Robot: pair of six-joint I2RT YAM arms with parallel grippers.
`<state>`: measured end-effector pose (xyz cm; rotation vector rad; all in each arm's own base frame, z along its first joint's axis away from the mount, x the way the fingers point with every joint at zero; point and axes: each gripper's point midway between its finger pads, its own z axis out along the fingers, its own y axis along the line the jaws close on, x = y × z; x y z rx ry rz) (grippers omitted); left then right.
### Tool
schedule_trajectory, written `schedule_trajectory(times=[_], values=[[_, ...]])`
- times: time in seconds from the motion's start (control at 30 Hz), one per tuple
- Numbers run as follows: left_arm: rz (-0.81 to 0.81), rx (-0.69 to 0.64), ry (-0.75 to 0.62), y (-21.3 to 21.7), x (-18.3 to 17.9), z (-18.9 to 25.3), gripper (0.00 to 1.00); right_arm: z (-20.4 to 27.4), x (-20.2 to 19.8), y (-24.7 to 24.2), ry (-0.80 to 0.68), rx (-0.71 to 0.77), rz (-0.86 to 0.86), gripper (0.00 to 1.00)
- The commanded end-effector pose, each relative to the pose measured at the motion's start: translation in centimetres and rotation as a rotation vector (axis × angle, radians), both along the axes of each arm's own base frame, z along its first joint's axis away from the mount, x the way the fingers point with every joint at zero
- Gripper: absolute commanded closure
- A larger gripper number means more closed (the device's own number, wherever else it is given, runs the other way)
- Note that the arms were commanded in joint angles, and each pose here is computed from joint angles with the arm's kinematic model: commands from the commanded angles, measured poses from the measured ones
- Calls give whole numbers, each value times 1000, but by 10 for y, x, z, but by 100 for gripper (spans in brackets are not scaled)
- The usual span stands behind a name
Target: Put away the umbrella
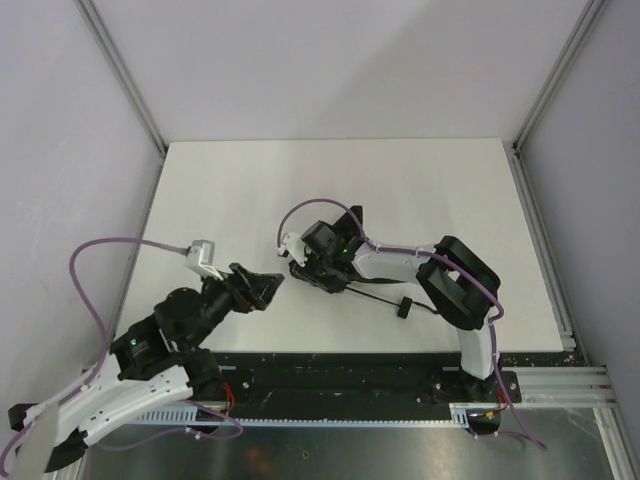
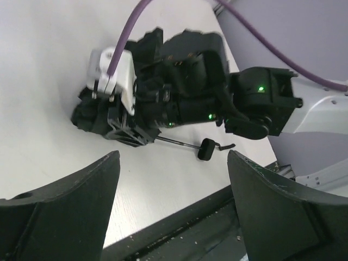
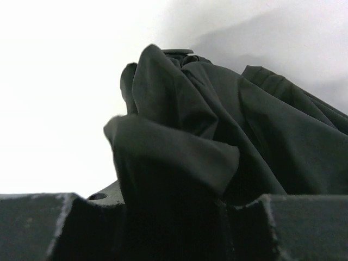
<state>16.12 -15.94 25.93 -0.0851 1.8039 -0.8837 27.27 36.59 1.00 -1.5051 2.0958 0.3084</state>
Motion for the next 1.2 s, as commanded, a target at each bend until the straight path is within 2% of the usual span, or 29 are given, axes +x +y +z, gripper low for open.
schedule_trajectory(times=[0.0, 0.23, 0.4, 0.53, 0.6, 0.7, 0.87, 1.17], values=[[55, -128, 176, -14, 4, -28, 15, -87, -126, -30, 632, -30, 16, 100], [132, -220, 424, -23, 3, -93, 24, -104, -130, -35, 694, 25, 10, 100], [227, -296, 636, -16, 6, -141, 17, -102, -125, -38, 689, 48, 0, 100], [324, -329, 724, 3, 24, -159, 7, -95, -121, -33, 672, 71, 2, 100], [319, -397, 730, 5, 37, -155, 2, -93, -120, -32, 666, 74, 4, 100], [291, -474, 735, 3, 54, -145, 1, -92, -118, -32, 656, 73, 2, 100], [269, -490, 779, -6, 73, -141, 1, -87, -115, -29, 642, 86, 3, 100], [228, -502, 695, -22, 99, -153, 1, -81, -116, -26, 636, 102, 18, 100]])
